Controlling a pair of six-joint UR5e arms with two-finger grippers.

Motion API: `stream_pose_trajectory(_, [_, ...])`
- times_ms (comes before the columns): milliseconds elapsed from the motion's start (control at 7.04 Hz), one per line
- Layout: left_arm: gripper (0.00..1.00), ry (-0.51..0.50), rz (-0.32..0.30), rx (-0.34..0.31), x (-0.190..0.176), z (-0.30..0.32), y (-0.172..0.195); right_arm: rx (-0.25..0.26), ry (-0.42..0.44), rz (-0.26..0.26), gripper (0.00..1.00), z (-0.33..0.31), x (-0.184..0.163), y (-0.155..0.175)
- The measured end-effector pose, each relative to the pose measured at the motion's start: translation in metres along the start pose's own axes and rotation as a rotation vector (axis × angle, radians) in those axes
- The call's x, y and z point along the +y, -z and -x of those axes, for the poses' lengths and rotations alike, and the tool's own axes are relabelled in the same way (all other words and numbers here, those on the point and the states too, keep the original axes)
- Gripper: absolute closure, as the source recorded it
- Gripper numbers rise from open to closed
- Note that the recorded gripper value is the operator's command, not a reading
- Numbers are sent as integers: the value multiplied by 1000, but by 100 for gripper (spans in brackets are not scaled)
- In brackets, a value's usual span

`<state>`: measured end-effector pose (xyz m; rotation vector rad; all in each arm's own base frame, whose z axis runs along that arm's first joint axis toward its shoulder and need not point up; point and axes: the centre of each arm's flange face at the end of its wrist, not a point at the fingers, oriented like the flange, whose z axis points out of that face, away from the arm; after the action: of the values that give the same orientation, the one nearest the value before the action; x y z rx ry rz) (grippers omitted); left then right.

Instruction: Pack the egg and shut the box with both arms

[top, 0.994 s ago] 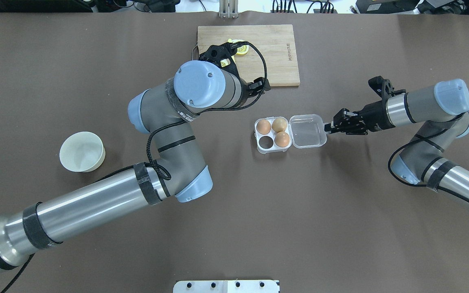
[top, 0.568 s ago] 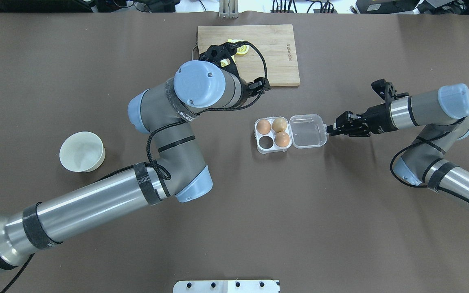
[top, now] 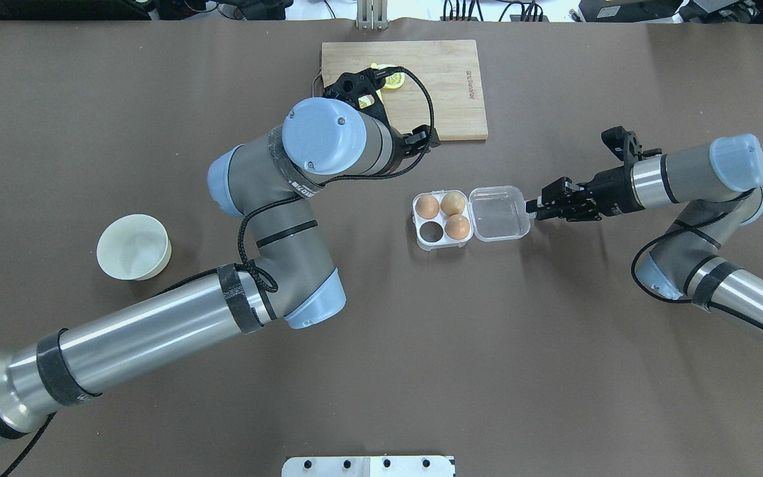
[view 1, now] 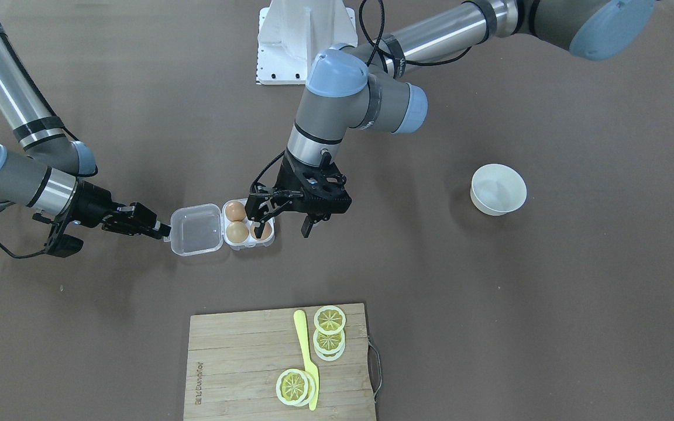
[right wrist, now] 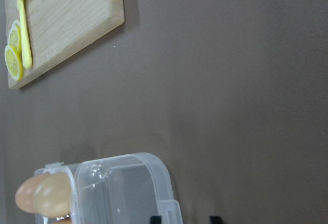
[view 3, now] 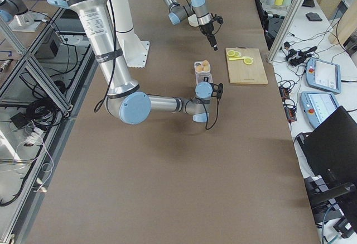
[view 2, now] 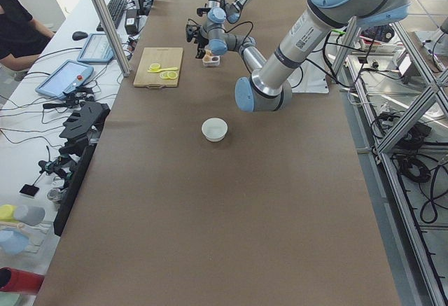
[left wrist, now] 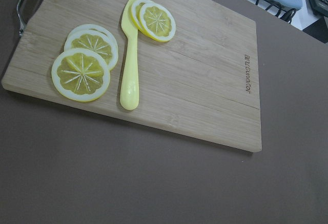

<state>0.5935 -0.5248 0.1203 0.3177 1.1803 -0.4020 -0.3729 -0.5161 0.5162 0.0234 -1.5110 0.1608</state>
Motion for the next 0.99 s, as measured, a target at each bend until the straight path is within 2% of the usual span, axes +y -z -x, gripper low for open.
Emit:
stream_pose_trajectory(142, [6,0,0,-1,0,1,0,-1,-1,0,16,1,0,0])
stream_pose_trajectory(284, [6,0,-1,-1,-1,1,0,-2,0,0,26,2,0,-1])
stream_pose_trajectory(568, [6,1,-1,-2,-1,2,0,-4,1,-1,55,3,-1,-1])
stream_pose_trajectory(994, [6,0,-1,-3,-1,2,-1,-7,-5,-1,56,5,-1,-1])
